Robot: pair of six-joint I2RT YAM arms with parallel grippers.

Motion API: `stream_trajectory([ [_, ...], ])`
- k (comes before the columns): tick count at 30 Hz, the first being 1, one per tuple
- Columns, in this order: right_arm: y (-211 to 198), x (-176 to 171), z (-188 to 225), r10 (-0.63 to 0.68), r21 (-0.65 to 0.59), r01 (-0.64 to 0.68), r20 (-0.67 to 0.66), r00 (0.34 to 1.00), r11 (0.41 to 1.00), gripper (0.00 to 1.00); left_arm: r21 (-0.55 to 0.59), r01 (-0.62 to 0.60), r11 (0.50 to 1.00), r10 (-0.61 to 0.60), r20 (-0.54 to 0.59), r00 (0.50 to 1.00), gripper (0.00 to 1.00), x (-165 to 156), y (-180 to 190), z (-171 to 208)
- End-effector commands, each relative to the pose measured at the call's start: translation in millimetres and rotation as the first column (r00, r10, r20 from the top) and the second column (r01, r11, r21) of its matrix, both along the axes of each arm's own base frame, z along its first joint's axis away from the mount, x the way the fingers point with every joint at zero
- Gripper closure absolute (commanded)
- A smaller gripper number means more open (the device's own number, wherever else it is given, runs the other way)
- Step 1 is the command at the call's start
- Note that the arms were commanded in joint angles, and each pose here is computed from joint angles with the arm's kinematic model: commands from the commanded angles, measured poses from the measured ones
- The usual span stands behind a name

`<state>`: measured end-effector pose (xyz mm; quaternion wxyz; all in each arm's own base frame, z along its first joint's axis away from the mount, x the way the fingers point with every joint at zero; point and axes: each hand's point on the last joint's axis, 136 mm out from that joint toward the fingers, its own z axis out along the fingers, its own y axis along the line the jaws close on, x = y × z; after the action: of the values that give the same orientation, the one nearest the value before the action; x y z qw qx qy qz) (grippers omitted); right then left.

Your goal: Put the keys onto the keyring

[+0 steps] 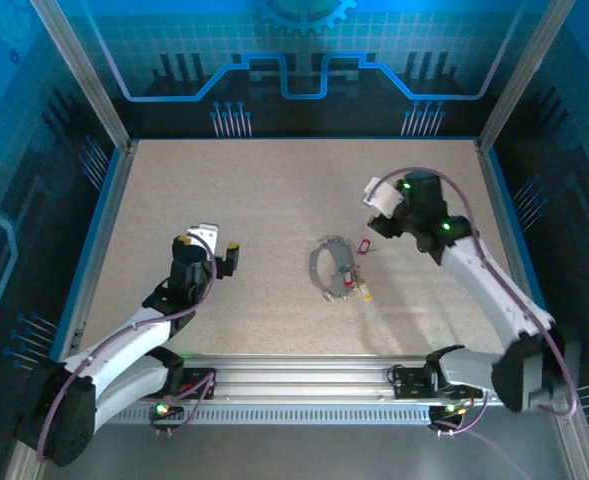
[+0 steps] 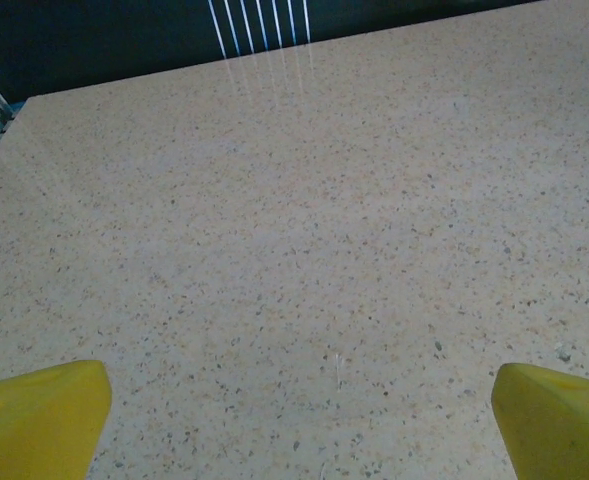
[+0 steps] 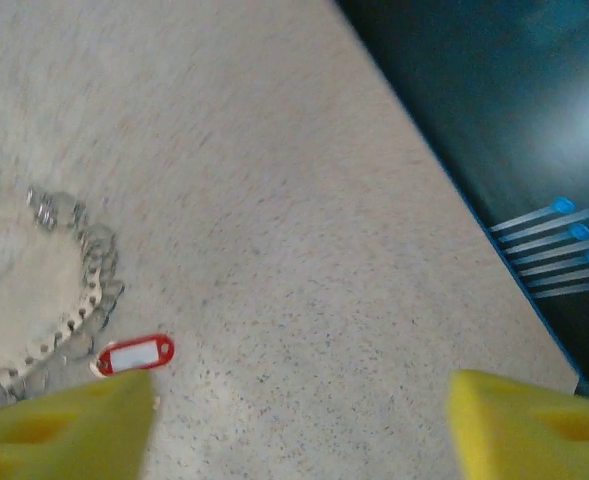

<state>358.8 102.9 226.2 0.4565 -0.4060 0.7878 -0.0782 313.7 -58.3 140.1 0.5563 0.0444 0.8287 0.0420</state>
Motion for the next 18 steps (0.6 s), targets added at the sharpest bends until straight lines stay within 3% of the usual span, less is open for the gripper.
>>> stream_trajectory([
  [1, -3.2, 2.1, 15.2, -0.113, 0.343, 0.079, 0.081, 0.990, 0.936, 0.00, -0.019, -0.036, 0.999, 0.038, 0.095, 0.995, 0.01, 6.5, 5.9, 20.6],
  [5, -41.6, -4.4, 0.1, -0.320, 0.575, 0.232, 0.054, 0.946, 0.785, 0.00, 0.007, -0.022, 1.000, 0.021, 0.101, 0.995, 0.01, 2.2, 6.6, 9.5],
  [8, -65.6, -9.4, -28.2, -0.417, 0.629, 0.311, 0.023, 0.909, 0.713, 0.00, 0.049, -0.016, 0.999, 0.009, 0.126, 0.992, 0.01, 2.6, 8.1, 2.8],
  [18, -85.5, -4.5, -82.5, -0.472, 0.609, 0.342, 0.061, 0.879, 0.715, 0.00, -0.013, -0.023, 1.000, 0.024, 0.153, 0.988, 0.01, 27.5, 12.2, -9.5],
])
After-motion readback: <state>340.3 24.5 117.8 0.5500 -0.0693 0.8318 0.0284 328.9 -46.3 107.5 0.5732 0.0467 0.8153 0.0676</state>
